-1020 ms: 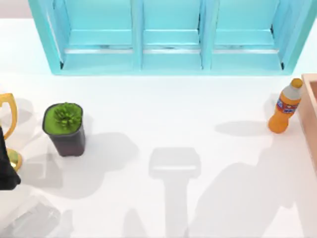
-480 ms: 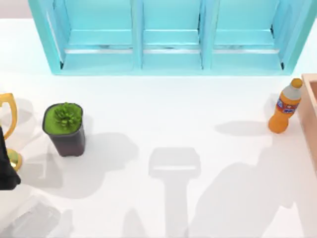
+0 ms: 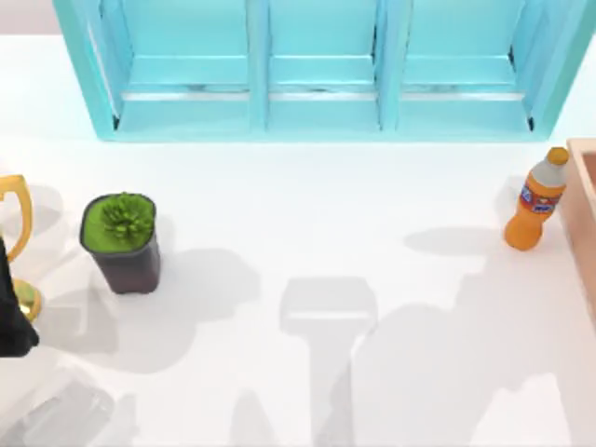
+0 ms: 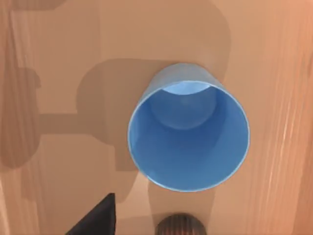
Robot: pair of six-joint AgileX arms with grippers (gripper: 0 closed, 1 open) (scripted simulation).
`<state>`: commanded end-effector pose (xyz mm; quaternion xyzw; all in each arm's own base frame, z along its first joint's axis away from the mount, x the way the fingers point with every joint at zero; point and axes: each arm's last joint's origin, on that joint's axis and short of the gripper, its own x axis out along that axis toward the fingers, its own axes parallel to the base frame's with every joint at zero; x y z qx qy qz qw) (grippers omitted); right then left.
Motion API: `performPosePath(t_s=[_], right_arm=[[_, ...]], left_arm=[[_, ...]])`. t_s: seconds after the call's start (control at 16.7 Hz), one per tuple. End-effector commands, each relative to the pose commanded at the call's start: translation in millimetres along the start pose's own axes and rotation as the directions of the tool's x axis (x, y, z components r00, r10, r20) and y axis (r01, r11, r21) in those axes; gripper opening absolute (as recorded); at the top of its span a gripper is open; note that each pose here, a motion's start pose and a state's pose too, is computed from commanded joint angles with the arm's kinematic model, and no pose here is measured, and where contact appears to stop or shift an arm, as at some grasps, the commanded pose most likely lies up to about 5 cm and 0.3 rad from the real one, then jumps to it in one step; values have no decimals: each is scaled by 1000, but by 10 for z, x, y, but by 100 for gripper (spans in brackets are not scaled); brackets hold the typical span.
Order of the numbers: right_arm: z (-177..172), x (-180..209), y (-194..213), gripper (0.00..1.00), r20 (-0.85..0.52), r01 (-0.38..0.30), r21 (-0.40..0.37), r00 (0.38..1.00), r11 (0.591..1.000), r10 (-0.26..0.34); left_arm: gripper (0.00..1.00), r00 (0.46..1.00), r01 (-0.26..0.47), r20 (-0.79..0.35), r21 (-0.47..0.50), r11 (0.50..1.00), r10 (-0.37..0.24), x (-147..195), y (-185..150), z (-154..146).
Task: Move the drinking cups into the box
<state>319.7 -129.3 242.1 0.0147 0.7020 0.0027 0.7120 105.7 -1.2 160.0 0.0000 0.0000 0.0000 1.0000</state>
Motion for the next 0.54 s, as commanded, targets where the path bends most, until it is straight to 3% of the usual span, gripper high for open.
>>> performPosePath(t_s=[0.3,0.54], right_arm=[[-4,-570,28,100,-2,-1,-3,1000,1000,1],[-30,-722,49,100,0,-1,-5,1000,1000,1]], left_arm=[[100,1000,0,0,0,1000,0,0,0,0],[100,1000,0,0,0,1000,0,0,0,0]])
